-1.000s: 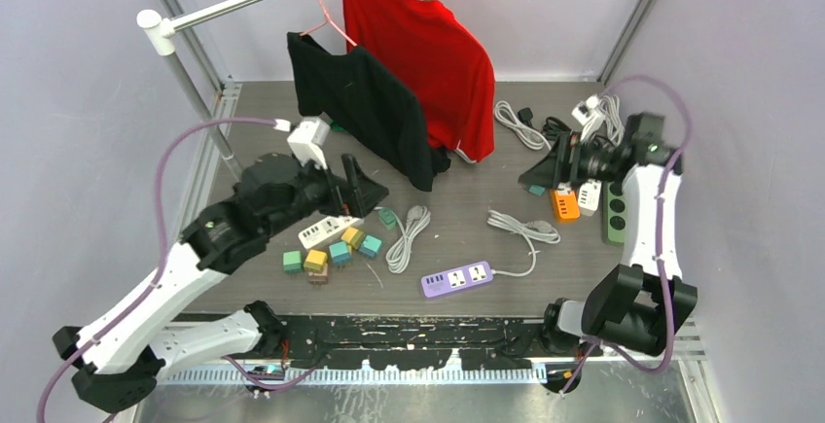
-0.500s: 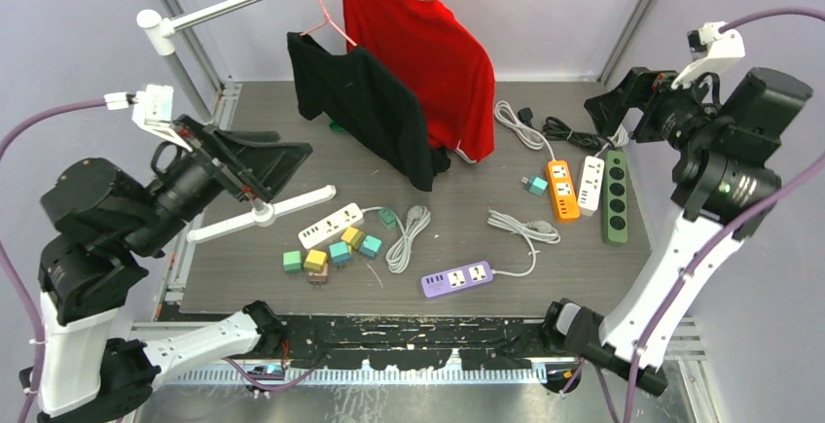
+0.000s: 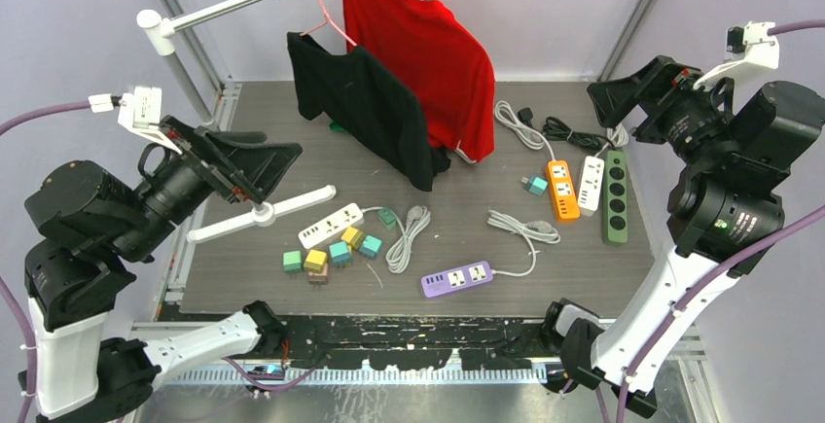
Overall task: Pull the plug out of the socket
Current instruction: Reset both arms
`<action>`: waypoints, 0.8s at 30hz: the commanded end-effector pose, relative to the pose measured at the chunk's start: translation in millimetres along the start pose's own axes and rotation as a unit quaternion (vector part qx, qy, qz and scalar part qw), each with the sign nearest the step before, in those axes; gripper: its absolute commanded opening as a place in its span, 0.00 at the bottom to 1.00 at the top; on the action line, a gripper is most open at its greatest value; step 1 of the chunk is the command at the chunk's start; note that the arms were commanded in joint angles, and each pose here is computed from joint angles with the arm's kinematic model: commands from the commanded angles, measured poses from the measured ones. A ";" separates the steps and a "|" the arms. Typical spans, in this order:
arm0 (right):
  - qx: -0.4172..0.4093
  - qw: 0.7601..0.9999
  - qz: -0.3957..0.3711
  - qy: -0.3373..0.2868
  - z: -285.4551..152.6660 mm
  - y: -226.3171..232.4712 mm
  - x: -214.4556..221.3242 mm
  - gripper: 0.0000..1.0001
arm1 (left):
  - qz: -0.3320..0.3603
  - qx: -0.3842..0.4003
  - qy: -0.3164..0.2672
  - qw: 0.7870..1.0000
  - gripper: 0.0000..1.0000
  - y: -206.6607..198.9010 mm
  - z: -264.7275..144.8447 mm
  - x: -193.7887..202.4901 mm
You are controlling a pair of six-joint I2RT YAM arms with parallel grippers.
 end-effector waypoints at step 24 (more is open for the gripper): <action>-0.004 0.999 0.038 -0.031 7.7 -1.0 -7.7 1.00 | 0.037 -0.030 -0.030 0.998 1.00 15.3 -9.2 -3.1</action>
Point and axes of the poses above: each gripper's point midway between its finger pads, its own z axis out along the fingers, its own y axis along the line the jaws close on, x = y × z, the point moved 7 cm from there along -z, back along the fingers, and after that the axes turned 13 degrees about -z, right-handed, at the moved point
